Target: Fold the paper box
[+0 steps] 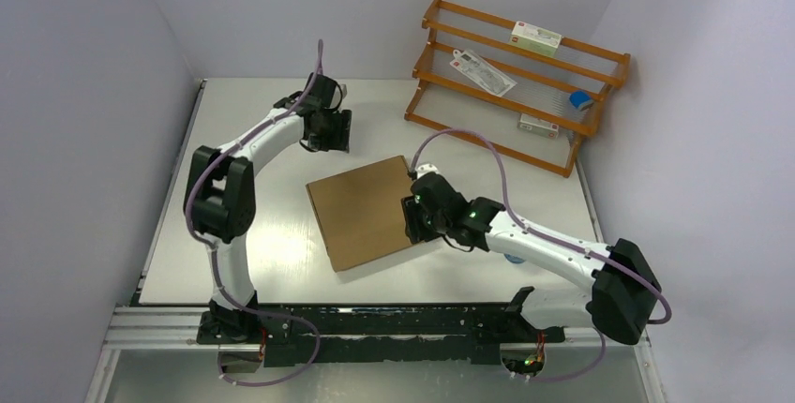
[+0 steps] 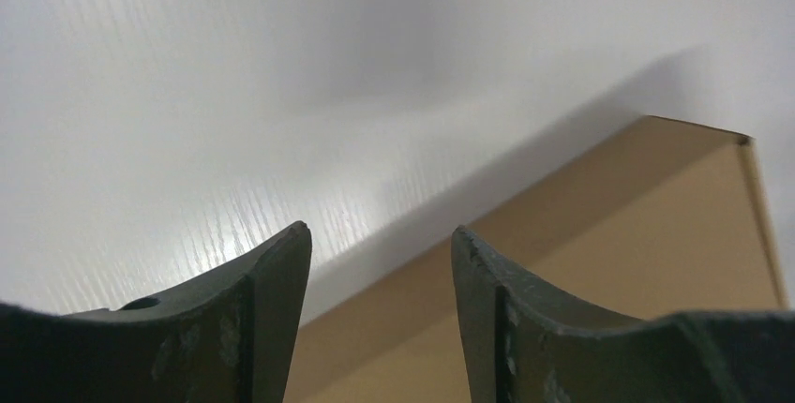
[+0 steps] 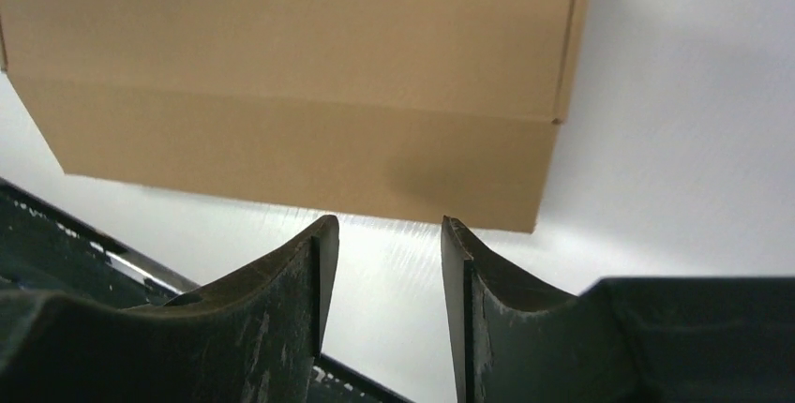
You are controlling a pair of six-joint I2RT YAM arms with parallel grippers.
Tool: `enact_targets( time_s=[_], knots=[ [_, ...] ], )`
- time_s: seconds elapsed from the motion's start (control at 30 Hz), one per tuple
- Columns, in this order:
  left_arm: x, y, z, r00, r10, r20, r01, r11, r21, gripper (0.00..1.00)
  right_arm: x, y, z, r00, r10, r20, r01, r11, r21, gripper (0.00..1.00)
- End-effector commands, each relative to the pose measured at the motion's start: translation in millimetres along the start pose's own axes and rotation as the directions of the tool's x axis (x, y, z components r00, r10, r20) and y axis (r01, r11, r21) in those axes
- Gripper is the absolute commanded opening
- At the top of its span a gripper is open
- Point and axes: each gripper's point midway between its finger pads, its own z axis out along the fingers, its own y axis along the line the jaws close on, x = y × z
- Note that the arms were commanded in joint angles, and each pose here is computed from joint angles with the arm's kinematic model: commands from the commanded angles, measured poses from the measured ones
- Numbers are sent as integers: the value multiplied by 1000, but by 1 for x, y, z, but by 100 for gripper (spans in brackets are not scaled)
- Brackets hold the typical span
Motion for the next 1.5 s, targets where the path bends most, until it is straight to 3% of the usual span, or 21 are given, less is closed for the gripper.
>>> enact_targets(
  time_s=[0.0,0.4,0.87,1.0,1.2,1.47],
  knots=[
    [8,6,12,995,18,-97,-14,999,45,61,25,6,9,999,22,-37,-22,1000,14,48],
    [63,-4,48,951,68,-302,-18,986,165,55,9,12,48,992,-27,121,26,1000,5,46],
    [118,-19,53,882,153,-446,-39,966,254,52,-25,38,74,949,-59,308,95,990,-100,47],
    [119,-16,53,882,146,-449,-41,971,235,52,-37,41,74,934,-76,350,117,988,-97,47],
    [119,-7,52,886,121,-447,-45,983,177,52,-48,20,76,926,-32,376,48,998,-33,49],
    [78,31,41,945,18,-328,-6,999,38,55,-41,24,55,952,-89,293,118,990,-83,51]
  ],
)
